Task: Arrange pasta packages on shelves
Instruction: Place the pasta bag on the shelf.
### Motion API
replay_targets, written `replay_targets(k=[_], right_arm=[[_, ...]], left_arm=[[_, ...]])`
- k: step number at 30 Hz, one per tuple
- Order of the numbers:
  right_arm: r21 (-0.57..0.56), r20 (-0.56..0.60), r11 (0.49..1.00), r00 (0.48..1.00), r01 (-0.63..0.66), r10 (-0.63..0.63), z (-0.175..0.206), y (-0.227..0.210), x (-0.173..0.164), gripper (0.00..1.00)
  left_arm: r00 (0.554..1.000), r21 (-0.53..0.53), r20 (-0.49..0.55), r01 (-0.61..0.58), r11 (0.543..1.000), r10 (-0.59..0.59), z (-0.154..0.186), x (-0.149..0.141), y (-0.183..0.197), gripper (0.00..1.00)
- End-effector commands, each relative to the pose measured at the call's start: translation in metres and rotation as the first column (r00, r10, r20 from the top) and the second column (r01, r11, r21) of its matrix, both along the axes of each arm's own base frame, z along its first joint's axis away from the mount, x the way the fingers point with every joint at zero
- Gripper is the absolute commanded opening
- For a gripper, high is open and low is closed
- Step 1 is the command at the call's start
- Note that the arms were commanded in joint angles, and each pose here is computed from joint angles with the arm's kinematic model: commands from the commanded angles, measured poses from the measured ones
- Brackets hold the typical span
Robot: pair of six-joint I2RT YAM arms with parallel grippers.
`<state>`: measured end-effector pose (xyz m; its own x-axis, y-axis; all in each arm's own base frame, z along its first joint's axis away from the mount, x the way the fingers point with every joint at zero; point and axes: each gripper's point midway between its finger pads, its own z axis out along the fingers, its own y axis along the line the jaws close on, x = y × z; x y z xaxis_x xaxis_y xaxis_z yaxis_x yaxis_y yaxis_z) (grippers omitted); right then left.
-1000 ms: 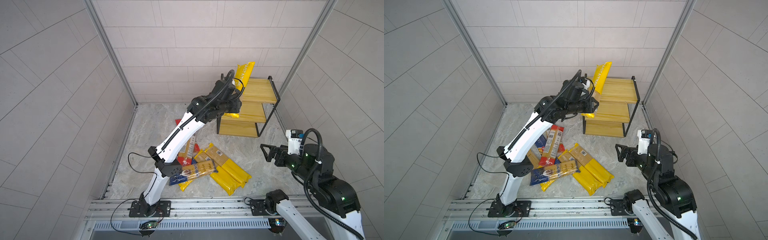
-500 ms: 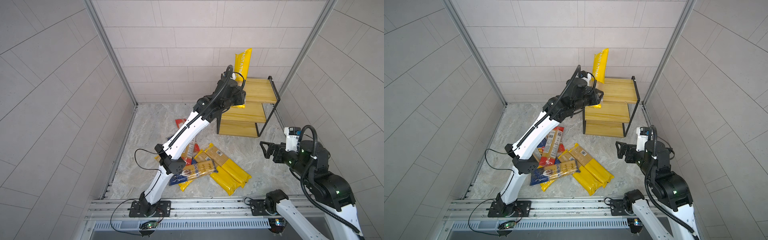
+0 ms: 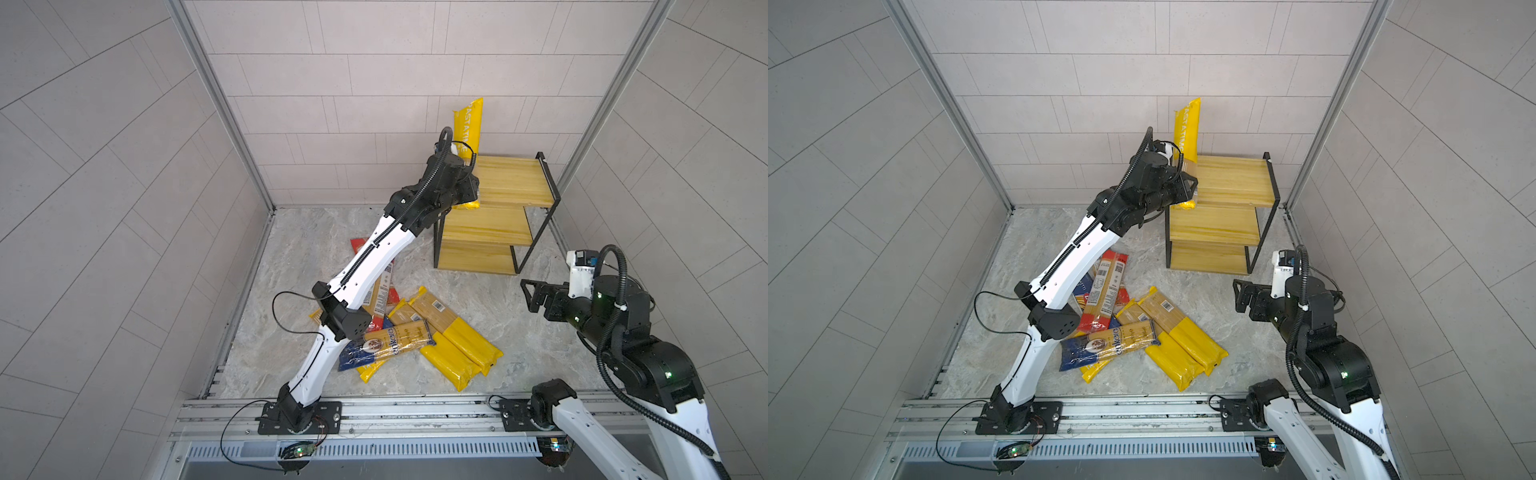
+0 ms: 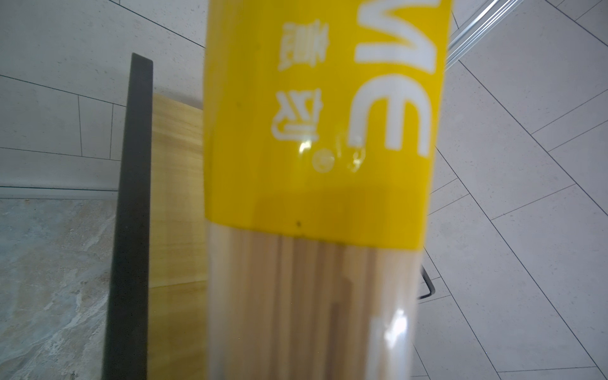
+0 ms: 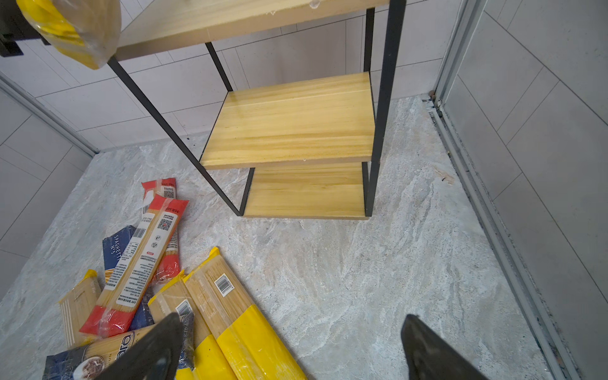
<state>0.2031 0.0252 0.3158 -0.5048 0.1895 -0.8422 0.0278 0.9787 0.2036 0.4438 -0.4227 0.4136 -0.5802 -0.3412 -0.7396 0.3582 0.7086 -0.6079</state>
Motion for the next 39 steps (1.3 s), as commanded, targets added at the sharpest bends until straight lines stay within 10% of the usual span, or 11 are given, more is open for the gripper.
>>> replay_targets(k=[1,12,23,39], right_arm=[[-0.008,0.007,1.0,1.0,0.014,-0.014,-0.001,-0.002,0.002,0.99],[-0.001,0.016,1.0,1.0,0.019,-0.019,-0.001,-0.003,0.003,0.99],[-0.006,0.015,1.0,1.0,0.012,-0.012,0.002,-0.003,-0.001,0.99],[-0.048,-0.018,0.998,0.999,0.037,-0.038,0.001,-0.01,-0.002,0.99]], left_arm=[[0.984,-0.179,0.177,0.048,0.983,-0.016,0.078,-0.01,0.0,0.05],[0.983,-0.186,0.179,0.067,0.98,-0.033,0.077,-0.007,-0.001,0.19],[0.987,-0.174,0.158,0.054,0.983,-0.027,0.069,0.001,0.004,0.64],[0.989,-0.112,0.088,0.131,0.985,-0.121,0.063,-0.032,0.003,0.64]])
